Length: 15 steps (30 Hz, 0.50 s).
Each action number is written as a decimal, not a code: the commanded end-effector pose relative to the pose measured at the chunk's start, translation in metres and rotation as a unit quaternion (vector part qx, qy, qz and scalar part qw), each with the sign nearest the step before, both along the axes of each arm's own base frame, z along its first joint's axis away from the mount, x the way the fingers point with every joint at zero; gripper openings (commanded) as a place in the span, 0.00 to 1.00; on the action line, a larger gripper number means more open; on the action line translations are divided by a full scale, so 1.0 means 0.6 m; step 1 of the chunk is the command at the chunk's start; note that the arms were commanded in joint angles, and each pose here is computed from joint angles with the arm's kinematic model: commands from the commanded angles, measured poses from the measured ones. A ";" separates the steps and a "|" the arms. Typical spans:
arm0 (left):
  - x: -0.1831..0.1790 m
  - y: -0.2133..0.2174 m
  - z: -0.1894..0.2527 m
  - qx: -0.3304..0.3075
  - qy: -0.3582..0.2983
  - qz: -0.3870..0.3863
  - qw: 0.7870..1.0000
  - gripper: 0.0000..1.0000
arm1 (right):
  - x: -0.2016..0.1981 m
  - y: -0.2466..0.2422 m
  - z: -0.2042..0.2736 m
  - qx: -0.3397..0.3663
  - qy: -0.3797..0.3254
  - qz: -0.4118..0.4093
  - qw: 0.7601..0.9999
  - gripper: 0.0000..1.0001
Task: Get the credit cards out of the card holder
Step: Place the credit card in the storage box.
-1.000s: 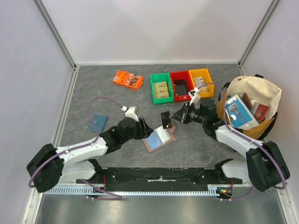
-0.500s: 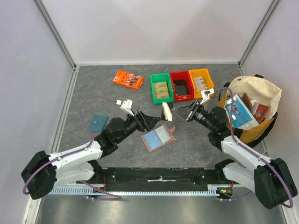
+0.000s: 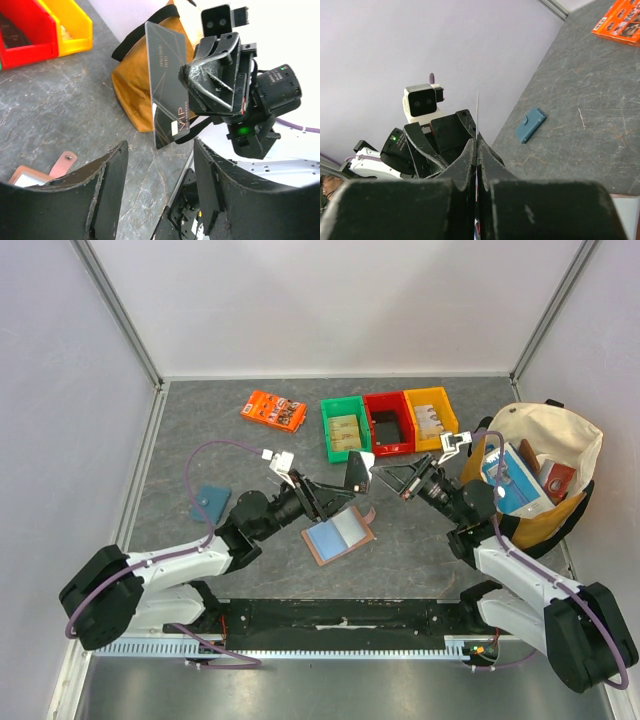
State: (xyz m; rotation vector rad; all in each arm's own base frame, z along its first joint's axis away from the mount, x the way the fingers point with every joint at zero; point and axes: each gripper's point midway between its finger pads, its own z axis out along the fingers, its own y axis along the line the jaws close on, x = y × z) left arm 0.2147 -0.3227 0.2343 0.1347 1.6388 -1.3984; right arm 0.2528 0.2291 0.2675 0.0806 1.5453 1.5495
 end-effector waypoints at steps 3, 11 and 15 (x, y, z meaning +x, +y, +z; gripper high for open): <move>-0.004 -0.008 0.076 -0.063 -0.058 -0.014 0.996 0.56 | -0.013 0.002 0.027 0.026 -0.035 0.011 0.999 0.00; 0.000 -0.005 0.080 -0.084 -0.056 -0.007 0.995 0.31 | -0.017 0.004 0.022 0.028 -0.036 0.016 0.999 0.00; 0.003 0.004 0.072 -0.075 -0.054 0.001 0.996 0.04 | -0.017 0.007 0.011 0.020 -0.034 0.021 0.999 0.08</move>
